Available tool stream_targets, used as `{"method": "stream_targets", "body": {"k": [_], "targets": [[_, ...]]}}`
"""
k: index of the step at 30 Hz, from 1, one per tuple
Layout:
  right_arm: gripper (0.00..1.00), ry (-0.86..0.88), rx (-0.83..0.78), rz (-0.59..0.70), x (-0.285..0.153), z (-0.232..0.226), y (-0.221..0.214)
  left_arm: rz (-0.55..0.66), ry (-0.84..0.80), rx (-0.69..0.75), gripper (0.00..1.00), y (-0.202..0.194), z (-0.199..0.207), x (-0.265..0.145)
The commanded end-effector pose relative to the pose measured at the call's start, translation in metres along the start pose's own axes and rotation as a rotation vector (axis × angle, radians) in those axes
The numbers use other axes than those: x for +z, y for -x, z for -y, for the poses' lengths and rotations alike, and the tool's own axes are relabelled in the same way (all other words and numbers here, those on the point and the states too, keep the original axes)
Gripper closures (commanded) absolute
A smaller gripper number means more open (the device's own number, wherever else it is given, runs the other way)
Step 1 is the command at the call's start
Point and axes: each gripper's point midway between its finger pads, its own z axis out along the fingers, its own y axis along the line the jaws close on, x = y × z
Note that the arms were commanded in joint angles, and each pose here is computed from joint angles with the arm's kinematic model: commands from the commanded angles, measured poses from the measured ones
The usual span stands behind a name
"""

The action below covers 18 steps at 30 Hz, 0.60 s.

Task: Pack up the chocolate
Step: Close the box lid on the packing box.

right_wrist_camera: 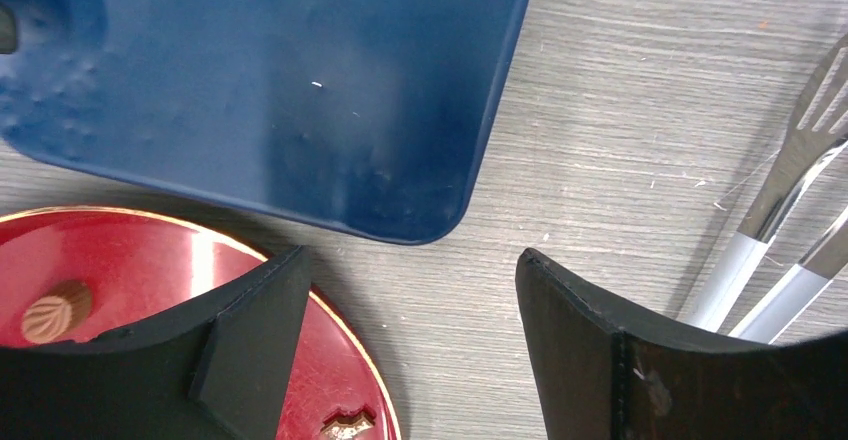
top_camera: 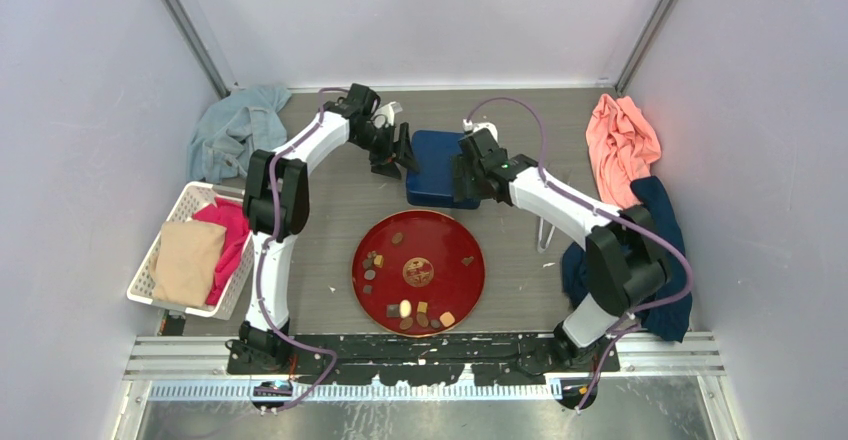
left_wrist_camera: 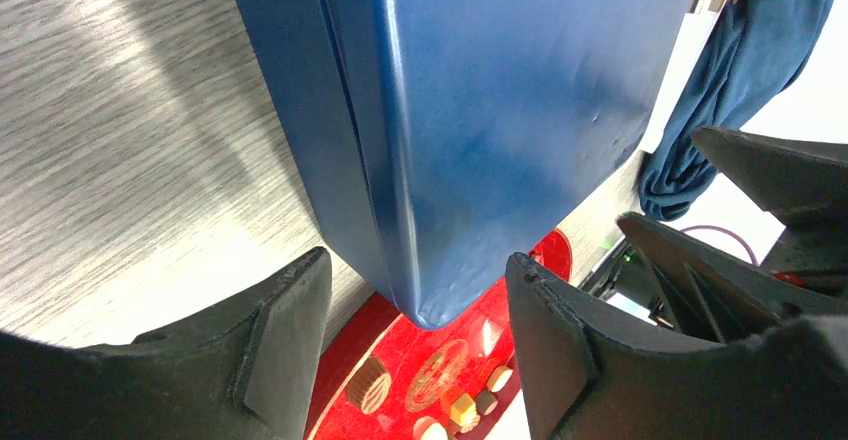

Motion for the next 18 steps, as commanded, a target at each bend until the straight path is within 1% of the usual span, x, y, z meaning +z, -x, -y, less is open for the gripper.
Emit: {"method": "stream_targets", "body": {"k": [1,5,10,13,15,18], "targets": [[0.2,0.05,0.06,0.141,-0.023,-0.002,0.026,0.052,-0.029,0.064,0.35,0.009,0.024,-0.025],[0.2,0.05,0.082,0.128,-0.025,0.005,0.005,0.055,-0.025,0.062,0.35,0.009,0.024,-0.027],[0.2,0.076,0.194,0.208,-0.028,0.01,-0.014,0.067,-0.024,0.053,0.35,0.012,0.023,-0.031],[0.2,0.099,0.308,0.23,-0.025,0.006,-0.016,0.076,-0.013,0.05,0.35,0.013,0.022,-0.034],[0.2,0.148,0.373,0.26,-0.023,-0.003,-0.012,0.083,-0.006,0.041,0.35,0.014,0.02,-0.034],[0.2,0.203,0.436,0.329,-0.019,-0.011,-0.001,0.118,-0.003,0.02,0.35,0.019,0.018,-0.036]]}}
